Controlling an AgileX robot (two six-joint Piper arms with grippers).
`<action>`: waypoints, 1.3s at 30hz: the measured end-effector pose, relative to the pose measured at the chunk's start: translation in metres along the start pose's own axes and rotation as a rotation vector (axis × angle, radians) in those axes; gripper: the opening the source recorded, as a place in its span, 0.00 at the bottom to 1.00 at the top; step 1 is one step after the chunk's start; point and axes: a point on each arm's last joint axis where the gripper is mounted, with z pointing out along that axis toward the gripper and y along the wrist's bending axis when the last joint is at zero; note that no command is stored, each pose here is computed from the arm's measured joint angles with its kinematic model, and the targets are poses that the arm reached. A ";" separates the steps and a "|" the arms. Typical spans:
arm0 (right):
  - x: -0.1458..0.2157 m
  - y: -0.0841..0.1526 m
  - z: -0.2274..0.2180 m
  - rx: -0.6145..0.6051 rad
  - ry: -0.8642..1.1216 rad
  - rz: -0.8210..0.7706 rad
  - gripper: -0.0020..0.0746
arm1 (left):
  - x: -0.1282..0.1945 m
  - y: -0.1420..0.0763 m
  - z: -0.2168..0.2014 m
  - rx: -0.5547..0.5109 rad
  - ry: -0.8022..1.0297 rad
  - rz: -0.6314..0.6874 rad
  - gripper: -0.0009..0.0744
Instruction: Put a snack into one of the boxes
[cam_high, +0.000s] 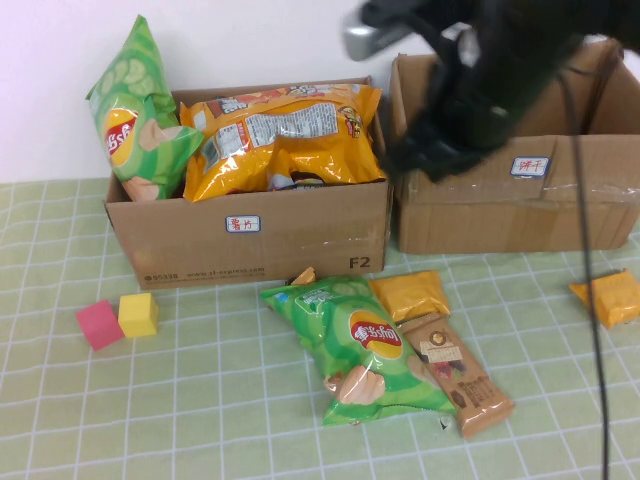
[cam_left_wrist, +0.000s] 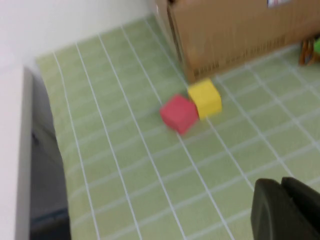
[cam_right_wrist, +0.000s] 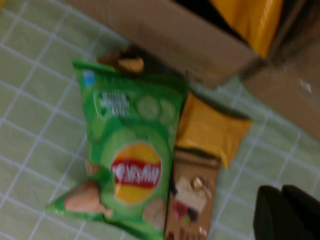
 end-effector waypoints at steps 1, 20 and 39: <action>0.008 -0.001 -0.004 0.010 0.002 0.018 0.04 | 0.003 -0.001 0.002 0.001 0.014 -0.006 0.01; 0.274 -0.017 -0.026 0.211 -0.129 0.368 0.04 | 0.029 -0.013 0.033 0.016 -0.142 -0.055 0.01; 0.362 -0.020 -0.073 0.122 -0.491 0.521 0.04 | 0.029 -0.015 0.034 0.042 -0.160 -0.143 0.01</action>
